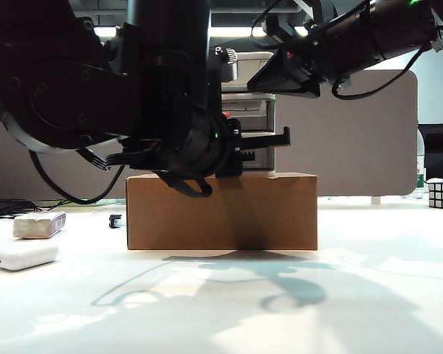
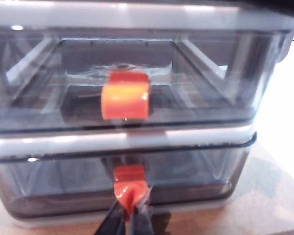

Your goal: Open the third layer of the drawer on the table, pick up the earphone case on the table and put it in, and finally close the drawer.

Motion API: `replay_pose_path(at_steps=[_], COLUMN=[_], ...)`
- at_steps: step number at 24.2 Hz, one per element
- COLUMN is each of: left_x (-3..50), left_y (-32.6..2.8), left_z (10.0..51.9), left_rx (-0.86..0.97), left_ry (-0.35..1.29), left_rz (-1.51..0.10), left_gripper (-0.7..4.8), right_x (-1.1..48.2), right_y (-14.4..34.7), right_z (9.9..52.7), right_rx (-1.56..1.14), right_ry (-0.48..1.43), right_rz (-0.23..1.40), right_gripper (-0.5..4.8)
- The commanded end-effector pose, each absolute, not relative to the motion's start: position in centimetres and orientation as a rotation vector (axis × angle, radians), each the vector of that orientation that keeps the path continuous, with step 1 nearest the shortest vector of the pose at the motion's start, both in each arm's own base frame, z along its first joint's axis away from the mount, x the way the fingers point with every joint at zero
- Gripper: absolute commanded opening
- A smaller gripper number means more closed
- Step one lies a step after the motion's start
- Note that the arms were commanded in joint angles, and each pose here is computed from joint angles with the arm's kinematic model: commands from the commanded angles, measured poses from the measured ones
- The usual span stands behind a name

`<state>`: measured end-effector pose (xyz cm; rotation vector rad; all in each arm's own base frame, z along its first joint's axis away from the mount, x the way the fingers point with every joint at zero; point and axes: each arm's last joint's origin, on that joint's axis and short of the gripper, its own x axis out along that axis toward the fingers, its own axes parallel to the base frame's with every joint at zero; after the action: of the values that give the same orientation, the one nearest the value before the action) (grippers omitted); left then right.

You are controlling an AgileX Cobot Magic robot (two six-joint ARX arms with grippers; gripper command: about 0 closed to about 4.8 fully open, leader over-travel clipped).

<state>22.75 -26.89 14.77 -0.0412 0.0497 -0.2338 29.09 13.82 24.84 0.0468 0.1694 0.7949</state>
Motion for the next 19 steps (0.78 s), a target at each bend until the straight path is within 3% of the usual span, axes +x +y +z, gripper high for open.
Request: replay_pose_path(at_steps=[1,16,19], left_x=[22.1,18.3,18.7], left_y=[-27.2,-27.9,-27.8], left_z=[14.5,14.0,14.3], left_rx=[-0.024,-0.036,-0.069], left_ry=[0.066,0.048,0.025], left_rz=[-0.223,-0.204,-0.211], left_gripper=[-0.06,-0.02,0.99], right_x=[29.3,29.3,29.3], right_y=[13.8,13.8,13.8], right_z=[25.1,25.1,25.1], right_rx=[0.039,0.039,0.039], right_ry=[0.144,0.144,0.144], right_rz=[0.774,0.774,0.774], right_gripper=[-0.06,-0.06,-0.06])
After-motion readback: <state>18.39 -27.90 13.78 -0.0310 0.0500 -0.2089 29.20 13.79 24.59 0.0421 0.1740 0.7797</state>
